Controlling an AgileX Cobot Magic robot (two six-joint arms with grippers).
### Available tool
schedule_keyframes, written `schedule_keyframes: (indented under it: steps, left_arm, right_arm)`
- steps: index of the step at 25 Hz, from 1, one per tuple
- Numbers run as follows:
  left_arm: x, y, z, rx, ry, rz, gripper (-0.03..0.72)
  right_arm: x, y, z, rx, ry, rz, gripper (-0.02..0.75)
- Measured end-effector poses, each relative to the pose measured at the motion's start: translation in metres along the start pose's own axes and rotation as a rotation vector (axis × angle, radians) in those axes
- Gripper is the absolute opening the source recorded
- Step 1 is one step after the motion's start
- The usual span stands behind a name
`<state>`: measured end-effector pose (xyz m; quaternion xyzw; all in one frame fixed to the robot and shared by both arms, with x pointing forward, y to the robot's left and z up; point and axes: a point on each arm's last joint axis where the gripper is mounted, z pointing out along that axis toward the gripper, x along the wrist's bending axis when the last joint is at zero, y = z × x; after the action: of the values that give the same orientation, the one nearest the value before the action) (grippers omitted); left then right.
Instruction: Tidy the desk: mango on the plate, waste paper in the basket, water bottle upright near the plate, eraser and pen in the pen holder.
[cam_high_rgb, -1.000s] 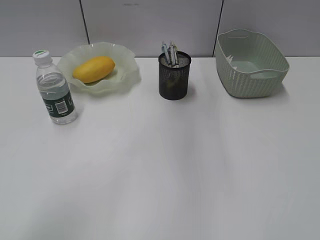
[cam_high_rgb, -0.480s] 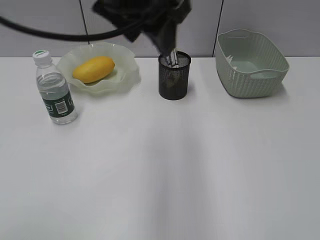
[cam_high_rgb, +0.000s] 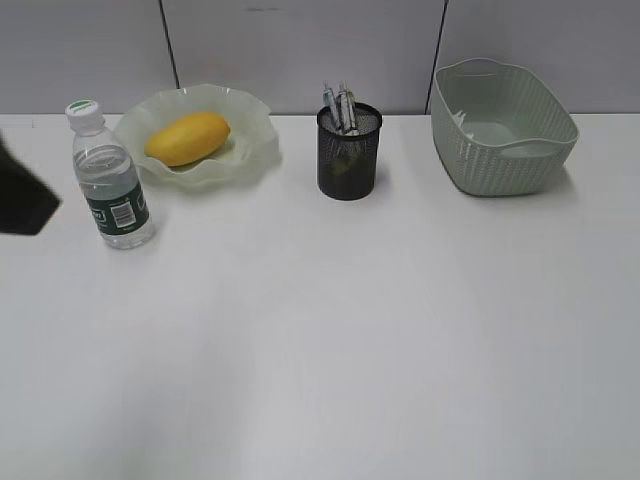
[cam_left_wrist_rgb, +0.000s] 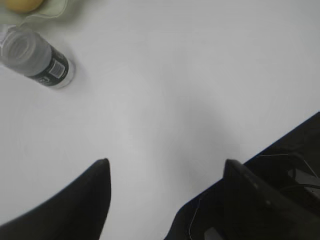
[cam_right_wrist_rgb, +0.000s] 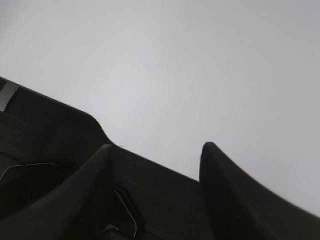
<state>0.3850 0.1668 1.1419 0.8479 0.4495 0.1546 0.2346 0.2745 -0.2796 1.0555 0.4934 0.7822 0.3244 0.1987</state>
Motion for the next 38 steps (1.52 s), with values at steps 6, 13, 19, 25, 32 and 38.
schedule_keyframes:
  steps: [6, 13, 19, 25, 32, 38]
  left_arm:
    - [0.021, -0.079, -0.036, -0.148, -0.028, -0.027, 0.529]
    - [0.033, -0.15, -0.033, -0.238, -0.045, -0.043, 0.54]
    - [0.035, -0.176, -0.018, -0.241, -0.046, -0.044, 0.566]
    - [0.033, -0.177, -0.01, -0.257, -0.057, -0.04, 0.57]
    - [0.026, -0.178, -0.009, -0.252, -0.126, 0.034, 0.571]
    - [0.024, -0.179, -0.01, -0.249, -0.15, 0.059, 0.571]
  right_arm:
    - [-0.005, 0.0, 0.0, 0.001, -0.054, -0.028, 0.434]
    - [-0.008, -0.002, 0.004, 0.004, -0.091, -0.019, 0.434]
    - [-0.009, -0.003, 0.008, -0.005, -0.093, -0.017, 0.435]
    - [-0.009, -0.003, 0.008, -0.007, -0.093, -0.017, 0.507]
    - [-0.009, -0.002, 0.008, -0.015, -0.093, -0.017, 0.583]
    - [-0.009, -0.002, 0.008, -0.017, -0.093, -0.018, 0.583]
